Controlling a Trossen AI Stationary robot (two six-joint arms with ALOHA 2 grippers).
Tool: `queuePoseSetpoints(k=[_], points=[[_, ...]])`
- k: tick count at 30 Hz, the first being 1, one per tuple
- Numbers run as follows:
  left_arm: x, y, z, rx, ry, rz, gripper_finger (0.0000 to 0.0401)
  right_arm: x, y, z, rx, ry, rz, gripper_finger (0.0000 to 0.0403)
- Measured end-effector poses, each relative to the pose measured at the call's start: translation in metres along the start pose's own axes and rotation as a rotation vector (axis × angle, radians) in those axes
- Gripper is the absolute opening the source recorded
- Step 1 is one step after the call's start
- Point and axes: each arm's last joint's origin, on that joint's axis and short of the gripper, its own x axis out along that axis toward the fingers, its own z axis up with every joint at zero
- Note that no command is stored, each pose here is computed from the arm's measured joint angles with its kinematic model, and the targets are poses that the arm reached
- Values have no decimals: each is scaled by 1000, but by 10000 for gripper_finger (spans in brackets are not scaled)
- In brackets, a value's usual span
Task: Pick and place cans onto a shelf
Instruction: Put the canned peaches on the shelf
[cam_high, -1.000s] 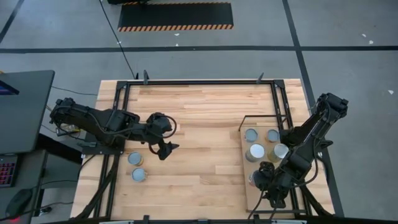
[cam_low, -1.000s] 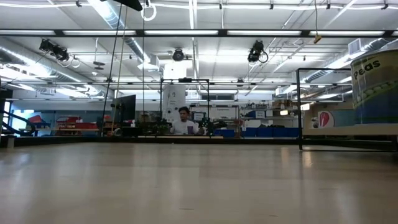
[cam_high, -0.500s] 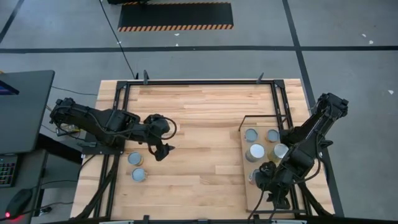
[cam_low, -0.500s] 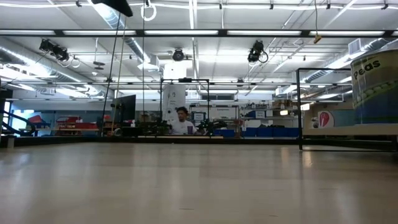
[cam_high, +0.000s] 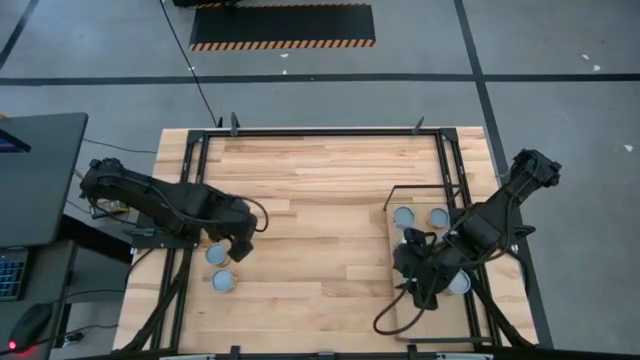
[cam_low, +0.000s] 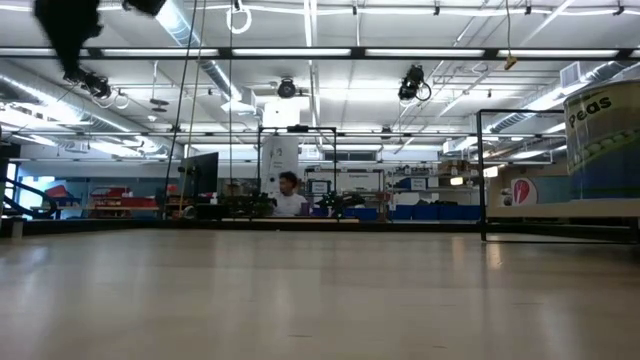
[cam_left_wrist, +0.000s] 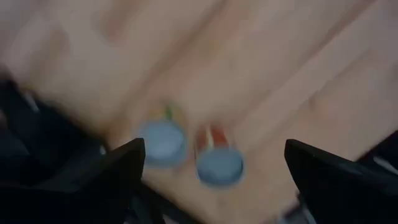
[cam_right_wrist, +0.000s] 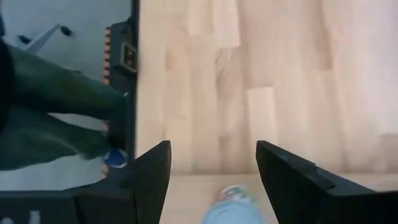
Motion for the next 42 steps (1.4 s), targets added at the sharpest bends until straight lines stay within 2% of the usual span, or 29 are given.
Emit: queuePoseSetpoints(k=[4,8,11,17,24,32,35,40,42], points=[[39,10,-9,-110,179,68,391,2,-8,7,-32,-26,-40,242],[64,23,-15,-281,251,165,391,3,-15,13,-69,-40,-57,244],[77,27,-17,-349,289,169,391,4,-19,18,-94,-46,-56,244],[111,34,-21,-359,284,142,391,5,-25,24,-79,-56,-65,244],[126,44,-26,-380,296,182,391,5,-26,23,-79,-46,-55,245],[152,51,-29,-369,282,115,387,5,-25,23,-79,-39,-47,244],[153,48,-28,-375,279,78,364,5,-25,23,-79,-39,-47,245],[141,36,-19,-377,256,8,290,5,-25,23,-79,-39,-47,244],[131,29,-11,-381,229,-40,286,5,-25,23,-76,-39,-47,244]])
